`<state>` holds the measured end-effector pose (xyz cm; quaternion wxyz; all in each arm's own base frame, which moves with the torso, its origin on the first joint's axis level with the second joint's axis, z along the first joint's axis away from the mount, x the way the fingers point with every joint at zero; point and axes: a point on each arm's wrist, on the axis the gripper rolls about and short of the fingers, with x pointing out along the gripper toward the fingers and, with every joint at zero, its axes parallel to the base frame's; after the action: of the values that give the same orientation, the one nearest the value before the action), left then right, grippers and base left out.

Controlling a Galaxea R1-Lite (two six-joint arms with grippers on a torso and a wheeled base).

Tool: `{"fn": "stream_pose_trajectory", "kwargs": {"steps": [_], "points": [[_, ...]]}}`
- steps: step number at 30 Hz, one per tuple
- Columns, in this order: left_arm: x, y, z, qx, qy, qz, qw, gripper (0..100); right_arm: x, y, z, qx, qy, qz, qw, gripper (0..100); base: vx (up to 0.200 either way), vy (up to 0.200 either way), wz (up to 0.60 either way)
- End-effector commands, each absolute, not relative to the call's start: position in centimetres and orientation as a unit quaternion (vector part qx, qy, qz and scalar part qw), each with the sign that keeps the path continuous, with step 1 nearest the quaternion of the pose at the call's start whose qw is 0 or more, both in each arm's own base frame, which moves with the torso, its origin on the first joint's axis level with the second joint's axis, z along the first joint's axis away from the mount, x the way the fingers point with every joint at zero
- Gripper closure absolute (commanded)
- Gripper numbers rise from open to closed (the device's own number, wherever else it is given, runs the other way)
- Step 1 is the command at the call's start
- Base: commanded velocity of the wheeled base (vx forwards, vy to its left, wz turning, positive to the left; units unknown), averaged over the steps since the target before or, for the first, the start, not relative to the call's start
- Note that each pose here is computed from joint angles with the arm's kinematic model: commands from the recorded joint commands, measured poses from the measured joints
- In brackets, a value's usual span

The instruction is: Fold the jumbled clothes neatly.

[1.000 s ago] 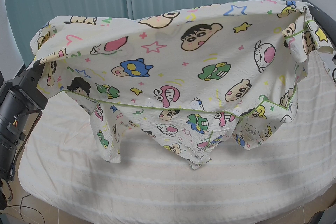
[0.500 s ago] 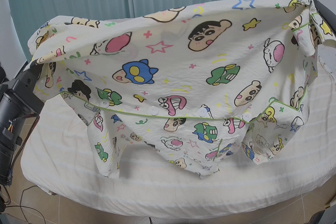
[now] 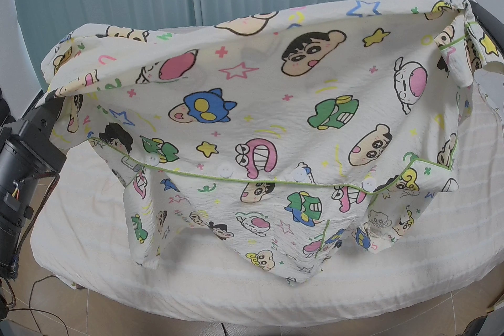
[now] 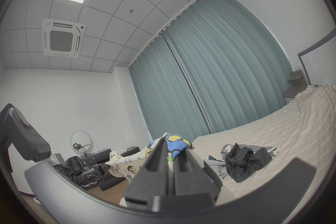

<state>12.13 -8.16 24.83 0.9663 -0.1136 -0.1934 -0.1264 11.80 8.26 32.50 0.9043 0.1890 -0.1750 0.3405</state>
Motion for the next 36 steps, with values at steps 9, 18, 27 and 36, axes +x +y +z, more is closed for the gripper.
{"fn": "stream_pose_trajectory", "kwargs": {"steps": [9, 18, 27, 36], "points": [[12.08, -8.14, 24.82, -0.114, -0.193, -0.126, 0.966, 100, 11.89, 8.25, 32.27, 0.191, -0.17, 0.34, 0.905, 100, 0.0, -0.2, 0.0], [12.1, -8.18, 24.7, -0.112, -0.191, -0.127, 0.967, 100, 11.97, 8.15, 32.23, 0.19, -0.17, 0.335, 0.907, 100, 0.0, -0.2, 0.0], [12.1, -8.18, 24.74, -0.11, -0.192, -0.128, 0.967, 100, 12.03, 8.13, 32.22, 0.19, -0.171, 0.334, 0.907, 100, 0.0, -0.2, 0.0], [12.16, -8.23, 24.7, -0.11, -0.191, -0.128, 0.967, 100, 12.04, 8.11, 32.26, 0.19, -0.172, 0.333, 0.907, 100, 0.0, -0.2, 0.0]]}}
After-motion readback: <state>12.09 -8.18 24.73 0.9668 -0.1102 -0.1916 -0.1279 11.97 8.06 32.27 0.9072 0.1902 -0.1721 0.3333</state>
